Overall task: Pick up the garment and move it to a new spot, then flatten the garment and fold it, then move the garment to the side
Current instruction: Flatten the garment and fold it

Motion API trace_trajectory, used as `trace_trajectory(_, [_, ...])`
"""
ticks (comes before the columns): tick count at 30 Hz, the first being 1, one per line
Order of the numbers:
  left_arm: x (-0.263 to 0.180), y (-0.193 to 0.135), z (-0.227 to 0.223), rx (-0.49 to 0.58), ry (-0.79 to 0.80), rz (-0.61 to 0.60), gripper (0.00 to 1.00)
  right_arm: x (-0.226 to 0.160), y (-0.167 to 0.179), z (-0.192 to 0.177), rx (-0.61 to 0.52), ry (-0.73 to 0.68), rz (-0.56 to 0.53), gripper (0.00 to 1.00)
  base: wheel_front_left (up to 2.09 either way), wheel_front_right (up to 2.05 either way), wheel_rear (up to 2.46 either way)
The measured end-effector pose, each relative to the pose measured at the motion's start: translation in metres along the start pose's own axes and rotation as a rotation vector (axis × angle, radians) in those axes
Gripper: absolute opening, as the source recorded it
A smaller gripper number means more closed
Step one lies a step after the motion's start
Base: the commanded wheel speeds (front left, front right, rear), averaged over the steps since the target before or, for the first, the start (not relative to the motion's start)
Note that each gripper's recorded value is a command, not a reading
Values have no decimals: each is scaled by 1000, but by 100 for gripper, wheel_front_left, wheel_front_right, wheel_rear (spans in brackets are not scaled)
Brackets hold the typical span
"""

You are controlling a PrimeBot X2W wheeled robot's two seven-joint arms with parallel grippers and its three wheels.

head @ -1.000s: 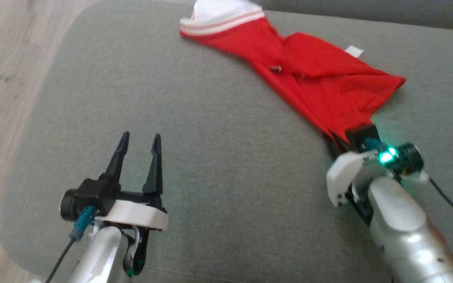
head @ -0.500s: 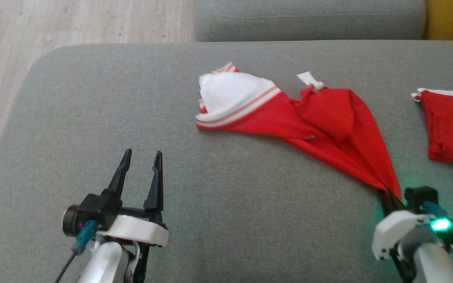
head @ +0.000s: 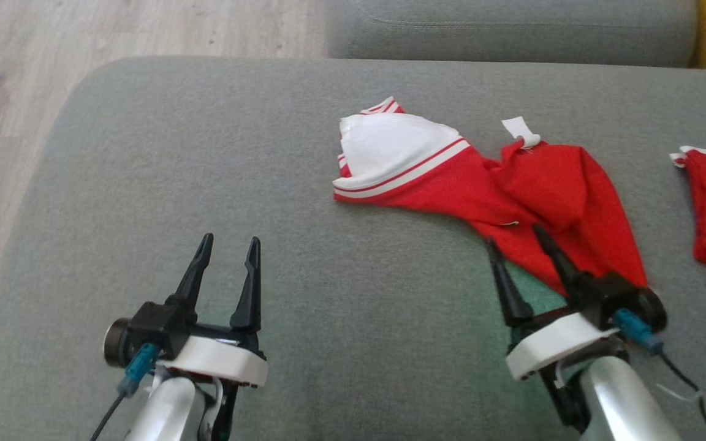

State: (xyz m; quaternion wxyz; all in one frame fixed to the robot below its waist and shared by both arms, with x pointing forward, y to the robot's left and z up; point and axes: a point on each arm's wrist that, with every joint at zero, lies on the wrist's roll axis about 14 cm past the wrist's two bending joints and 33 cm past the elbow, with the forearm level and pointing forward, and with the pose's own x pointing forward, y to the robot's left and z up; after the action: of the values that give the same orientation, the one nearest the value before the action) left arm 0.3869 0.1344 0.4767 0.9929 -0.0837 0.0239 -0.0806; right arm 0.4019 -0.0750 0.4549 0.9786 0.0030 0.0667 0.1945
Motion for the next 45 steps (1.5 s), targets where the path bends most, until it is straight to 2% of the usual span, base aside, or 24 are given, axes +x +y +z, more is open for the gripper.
trace_trajectory(3, [-3, 4, -1, -3, 4, 12, 100, 7, 26, 9, 19, -44, 77, 100, 0, 0, 0])
trace_trajectory(9, [-7, 9, -10, -16, 29, 40, 100, 21, 66, -8, -48, 21, 227, 100, 0, 0, 0])
trace_trajectory(19, [-7, 28, -14, -44, 42, 105, 100, 106, 91, -15, -404, 168, 451, 100, 0, 0, 0])
trace_trajectory(20, [-12, 36, -16, -48, 51, 135, 100, 117, 97, -23, -468, 194, 496, 100, 0, 0, 0])
trace_trajectory(28, [-28, 57, -24, -63, 77, 218, 100, 139, 109, -62, -649, 308, 613, 100, 0, 0, 0])
trace_trajectory(29, [-29, 59, -24, -66, 77, 232, 100, 143, 111, -63, -667, 306, 624, 62, 0, 0, 0])
trace_trajectory(30, [-29, 60, -24, -65, 77, 236, 100, 145, 111, -61, -674, 298, 627, 0, 0, 0, 0])
trace_trajectory(37, [-21, 48, -21, -77, 65, 201, 100, 141, 121, -37, -609, 184, 636, 0, 0, 0, 0])
trace_trajectory(45, [-14, 32, -7, -70, 22, 144, 100, 127, 155, 30, -526, -51, 662, 0, 0, 0, 0])
